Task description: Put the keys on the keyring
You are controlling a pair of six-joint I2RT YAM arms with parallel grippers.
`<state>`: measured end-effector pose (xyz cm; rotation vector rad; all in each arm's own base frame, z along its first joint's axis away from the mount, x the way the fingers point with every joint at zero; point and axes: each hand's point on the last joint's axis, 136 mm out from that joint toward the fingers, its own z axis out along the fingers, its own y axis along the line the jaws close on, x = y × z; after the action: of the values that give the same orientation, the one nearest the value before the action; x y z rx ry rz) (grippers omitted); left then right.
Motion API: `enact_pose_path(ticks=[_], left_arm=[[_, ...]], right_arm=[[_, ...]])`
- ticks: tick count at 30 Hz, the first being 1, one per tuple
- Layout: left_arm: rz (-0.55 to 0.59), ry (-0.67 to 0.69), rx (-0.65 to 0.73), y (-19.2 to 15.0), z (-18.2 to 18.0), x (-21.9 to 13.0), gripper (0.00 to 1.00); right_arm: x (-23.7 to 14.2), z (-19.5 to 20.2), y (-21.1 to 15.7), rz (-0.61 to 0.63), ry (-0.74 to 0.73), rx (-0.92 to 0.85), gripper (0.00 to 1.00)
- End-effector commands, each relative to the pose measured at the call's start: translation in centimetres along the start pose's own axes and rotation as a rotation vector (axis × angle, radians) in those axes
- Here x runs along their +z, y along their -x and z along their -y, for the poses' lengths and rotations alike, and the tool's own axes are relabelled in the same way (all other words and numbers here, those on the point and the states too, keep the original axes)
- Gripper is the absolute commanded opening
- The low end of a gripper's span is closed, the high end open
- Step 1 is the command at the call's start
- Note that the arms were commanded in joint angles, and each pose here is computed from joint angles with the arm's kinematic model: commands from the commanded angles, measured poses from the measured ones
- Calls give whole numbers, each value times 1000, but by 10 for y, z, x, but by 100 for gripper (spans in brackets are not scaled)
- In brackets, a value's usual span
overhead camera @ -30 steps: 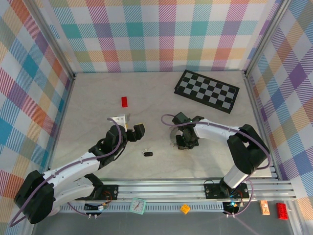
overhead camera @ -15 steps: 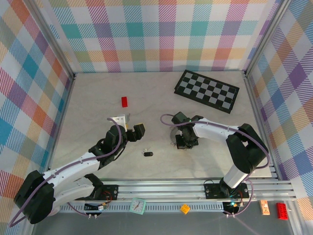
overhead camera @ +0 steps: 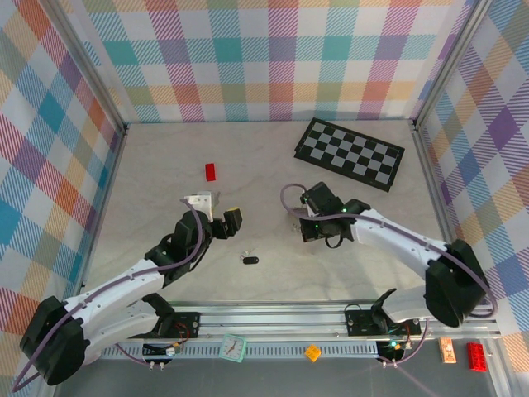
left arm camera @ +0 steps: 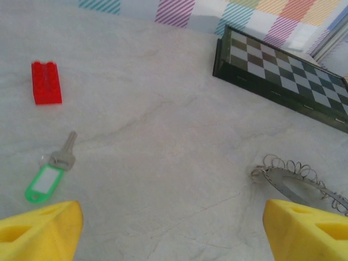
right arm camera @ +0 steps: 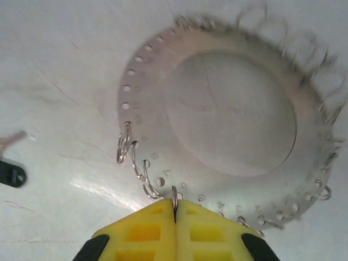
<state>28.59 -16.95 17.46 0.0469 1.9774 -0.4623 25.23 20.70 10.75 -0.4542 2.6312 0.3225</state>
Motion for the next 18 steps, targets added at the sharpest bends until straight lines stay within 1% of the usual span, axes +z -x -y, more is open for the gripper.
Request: enact_pose_path(ticks=[1,3,5,8,11,16,18], left_arm=[[72,-33,143,36,19,-5,83],[97,-48,214,49,27,-6,82],[119,-55,276,63,33,-5,81],[140,-69,333,80,40,-3,79],[157,-100,372,95,47,-2,76],[161,-144,425,115,53,2,67],[145,-175,447,119,57,5,61]], right_arm=[[-14,-6,37,196,22,-138,0],[-23,-9,52,278,37,-184,0],[-32,-9,67,347,74,-189,0],[-47,-12,85,433,162,-194,0],[-61,-19,96,520,204,-260,0],[-78,-31,105,603,264,-371,0],[-83,-38,106,633,294,-436,0]])
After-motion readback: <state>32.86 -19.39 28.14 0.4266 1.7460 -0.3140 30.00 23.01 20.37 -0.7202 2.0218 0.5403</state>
